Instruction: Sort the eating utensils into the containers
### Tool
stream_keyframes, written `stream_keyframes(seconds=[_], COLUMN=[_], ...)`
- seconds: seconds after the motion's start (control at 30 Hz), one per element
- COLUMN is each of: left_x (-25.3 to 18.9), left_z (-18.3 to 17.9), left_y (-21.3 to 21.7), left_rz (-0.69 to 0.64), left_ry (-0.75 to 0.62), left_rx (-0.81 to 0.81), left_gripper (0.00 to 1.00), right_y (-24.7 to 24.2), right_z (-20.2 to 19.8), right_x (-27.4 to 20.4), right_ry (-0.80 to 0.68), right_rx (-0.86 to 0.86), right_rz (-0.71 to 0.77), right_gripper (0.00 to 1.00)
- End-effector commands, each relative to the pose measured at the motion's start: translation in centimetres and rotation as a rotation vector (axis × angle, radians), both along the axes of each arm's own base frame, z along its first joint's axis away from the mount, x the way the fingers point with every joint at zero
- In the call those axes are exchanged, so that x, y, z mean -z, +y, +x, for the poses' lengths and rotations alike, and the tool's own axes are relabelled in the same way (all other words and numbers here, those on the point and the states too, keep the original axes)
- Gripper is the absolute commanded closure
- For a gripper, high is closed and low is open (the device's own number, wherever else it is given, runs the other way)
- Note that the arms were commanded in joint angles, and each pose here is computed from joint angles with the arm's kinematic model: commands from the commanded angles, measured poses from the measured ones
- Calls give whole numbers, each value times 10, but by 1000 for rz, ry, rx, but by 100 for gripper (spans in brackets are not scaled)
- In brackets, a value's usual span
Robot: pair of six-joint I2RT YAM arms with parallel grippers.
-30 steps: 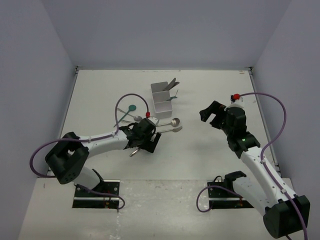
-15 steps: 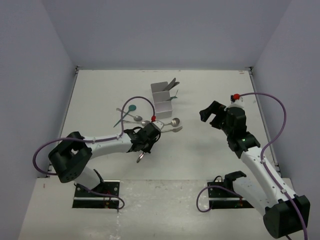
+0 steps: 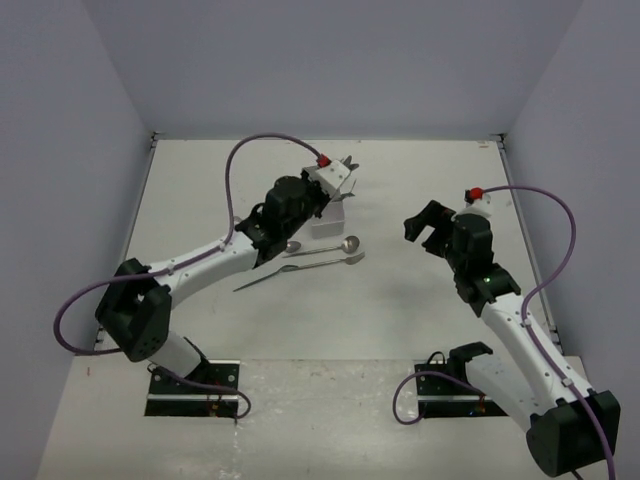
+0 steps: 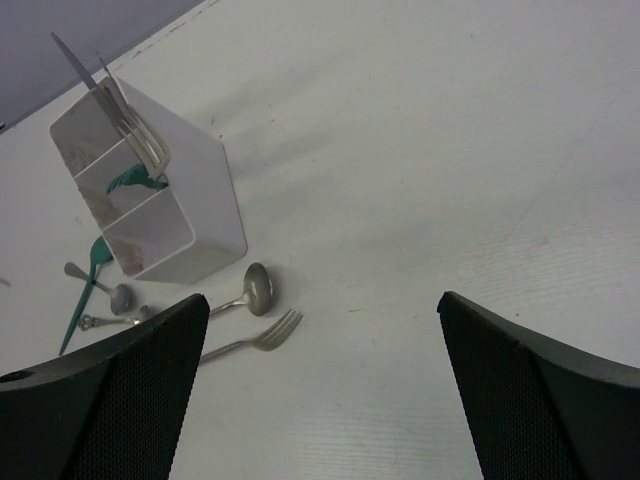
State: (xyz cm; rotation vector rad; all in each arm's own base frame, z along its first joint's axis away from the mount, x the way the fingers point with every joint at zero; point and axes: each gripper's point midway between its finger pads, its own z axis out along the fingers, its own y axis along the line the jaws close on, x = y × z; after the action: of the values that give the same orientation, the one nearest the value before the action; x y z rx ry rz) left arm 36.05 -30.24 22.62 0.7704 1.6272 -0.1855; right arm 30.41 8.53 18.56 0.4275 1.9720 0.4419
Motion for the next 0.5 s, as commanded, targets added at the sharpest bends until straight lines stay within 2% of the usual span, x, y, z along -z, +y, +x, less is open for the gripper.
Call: stream_keyframes(seconds=[0.0, 0.07, 0.1, 0.13, 0.2, 0.47], left_x=[-51, -63, -46, -52, -36, -5], left_z=[65, 85, 95, 98, 105, 100], left_y=[-5, -13, -20, -28, -35, -47], left_rz=[-54, -43, -16, -26, -24, -87], left_ry=[-205, -234, -212, -228, -206, -154], left_rx=[70, 84, 87, 112, 135, 229], left_gripper=[100, 100, 100, 100, 100, 100], right_y=[-7, -8, -8, -9, -8, -8], right_z=[11, 15, 17, 19, 22, 28], right_x=[-9, -7, -12, -12, -13, -10], right_ry=[-38, -25, -33, -32, -28, -10], right_rx=[48, 58, 62, 69, 74, 75], right_rz=[-6, -8, -6, -8, -11, -25], right_gripper=[1, 1, 1, 1, 1, 1])
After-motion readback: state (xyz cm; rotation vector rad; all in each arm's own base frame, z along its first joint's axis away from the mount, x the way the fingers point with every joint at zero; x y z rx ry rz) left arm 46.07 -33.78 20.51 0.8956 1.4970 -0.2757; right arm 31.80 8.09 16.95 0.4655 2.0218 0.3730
